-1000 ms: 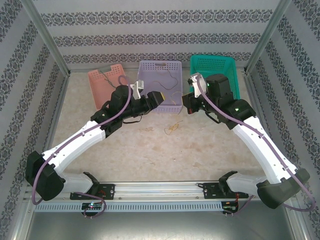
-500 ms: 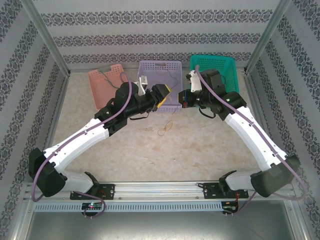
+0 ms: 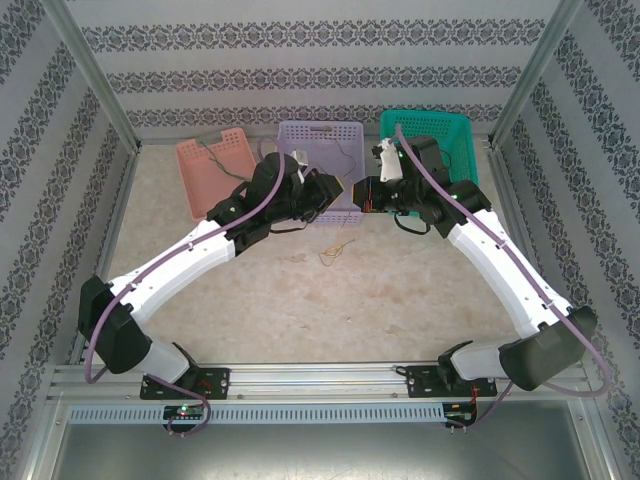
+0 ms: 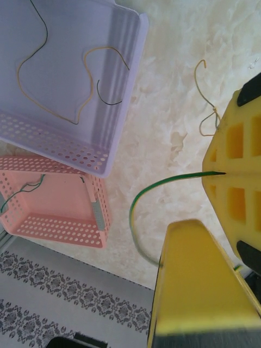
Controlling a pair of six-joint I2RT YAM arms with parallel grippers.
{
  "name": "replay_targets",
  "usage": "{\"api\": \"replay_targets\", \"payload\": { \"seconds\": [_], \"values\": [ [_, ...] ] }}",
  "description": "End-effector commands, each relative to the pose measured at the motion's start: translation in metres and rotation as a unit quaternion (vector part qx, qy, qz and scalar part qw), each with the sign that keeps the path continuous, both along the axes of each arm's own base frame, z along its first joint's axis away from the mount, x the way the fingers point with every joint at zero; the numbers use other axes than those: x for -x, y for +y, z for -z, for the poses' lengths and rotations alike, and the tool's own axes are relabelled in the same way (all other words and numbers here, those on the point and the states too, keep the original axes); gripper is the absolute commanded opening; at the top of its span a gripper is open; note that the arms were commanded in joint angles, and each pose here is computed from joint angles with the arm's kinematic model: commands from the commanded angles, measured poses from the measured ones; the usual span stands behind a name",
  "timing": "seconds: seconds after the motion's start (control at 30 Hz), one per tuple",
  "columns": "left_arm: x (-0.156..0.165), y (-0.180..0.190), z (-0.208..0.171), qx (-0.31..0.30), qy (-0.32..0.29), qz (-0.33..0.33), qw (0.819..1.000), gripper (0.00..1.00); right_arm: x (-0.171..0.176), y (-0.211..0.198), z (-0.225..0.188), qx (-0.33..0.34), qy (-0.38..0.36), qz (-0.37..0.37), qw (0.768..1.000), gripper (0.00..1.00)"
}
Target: Untangle the cables
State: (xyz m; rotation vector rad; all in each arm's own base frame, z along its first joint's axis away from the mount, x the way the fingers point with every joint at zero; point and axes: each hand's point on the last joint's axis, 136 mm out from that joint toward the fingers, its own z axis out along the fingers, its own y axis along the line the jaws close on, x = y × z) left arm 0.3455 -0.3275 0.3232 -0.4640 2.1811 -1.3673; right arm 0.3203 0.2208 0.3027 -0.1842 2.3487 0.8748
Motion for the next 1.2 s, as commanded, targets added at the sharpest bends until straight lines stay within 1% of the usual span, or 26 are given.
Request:
{"api": "replay_targets", "payload": {
  "seconds": [0.0,0.07,0.13,0.2,0.3,0.37,0.4,0.47,0.53,0.57,0.63,0.7,0.77,0.83,0.93,1.07,1.17],
  "values": [
    [0.002,0.014,-0.028,-0.042,-0.043,-0.009,0.998,0.0,0.005,0.001,-0.005,-0.01,-0.01,-0.006,1.0,0.0],
    [0.0,0.025,-0.044,-0.069,-0.068,-0.01,0.995,0.0,0.007,-0.002,-0.002,0.002,-0.014,-0.012,1.0,0.0],
    [-0.001,0.033,-0.064,-0.092,-0.09,0.003,0.992,0.0,0.011,-0.006,0.004,0.019,-0.025,-0.023,0.999,0.0],
    [0.0,0.036,-0.082,-0.108,-0.108,0.033,0.988,0.0,0.013,-0.009,0.007,0.027,-0.036,-0.037,0.998,0.0],
    [0.006,0.039,-0.109,-0.149,-0.154,0.072,0.974,0.0,0.014,-0.014,0.008,0.031,-0.049,-0.048,0.997,0.0],
    [0.009,0.04,-0.126,-0.163,-0.184,0.084,0.966,0.0,0.013,-0.016,0.005,0.011,-0.051,-0.052,0.997,0.13],
    [0.01,0.04,-0.134,-0.164,-0.197,0.087,0.963,0.0,0.011,-0.018,0.003,0.002,-0.049,-0.045,0.998,0.23],
    [0.013,0.036,-0.151,-0.145,-0.224,0.096,0.959,0.0,0.007,-0.025,0.005,-0.015,-0.033,-0.018,0.999,0.38],
    [0.017,0.031,-0.167,-0.119,-0.248,0.106,0.956,0.0,0.0,-0.037,0.015,-0.041,-0.004,0.032,0.999,0.45],
    [0.019,0.027,-0.173,-0.108,-0.26,0.117,0.952,0.0,-0.002,-0.039,0.021,-0.06,0.012,0.053,0.997,0.47],
    [0.024,0.024,-0.182,-0.095,-0.28,0.133,0.946,0.0,-0.003,-0.04,0.037,-0.104,0.047,0.086,0.99,0.48],
    [0.026,0.023,-0.185,-0.087,-0.282,0.142,0.945,0.0,-0.003,-0.041,0.051,-0.138,0.078,0.118,0.98,0.52],
    [0.026,0.024,-0.185,-0.083,-0.277,0.145,0.946,0.0,-0.004,-0.039,0.065,-0.175,0.114,0.145,0.967,0.54],
    [0.024,0.024,-0.185,-0.075,-0.268,0.143,0.95,0.0,-0.004,-0.032,0.077,-0.212,0.149,0.155,0.953,0.54],
    [0.019,0.025,-0.184,-0.069,-0.256,0.129,0.955,0.0,-0.001,-0.023,0.088,-0.25,0.175,0.161,0.939,0.55],
    [0.022,0.019,-0.189,-0.049,-0.265,0.144,0.952,0.0,0.003,-0.024,0.093,-0.27,0.176,0.171,0.931,0.55],
    [0.029,0.015,-0.19,-0.045,-0.275,0.17,0.945,0.0,0.002,-0.025,0.095,-0.275,0.182,0.176,0.927,0.6]
  ]
}}
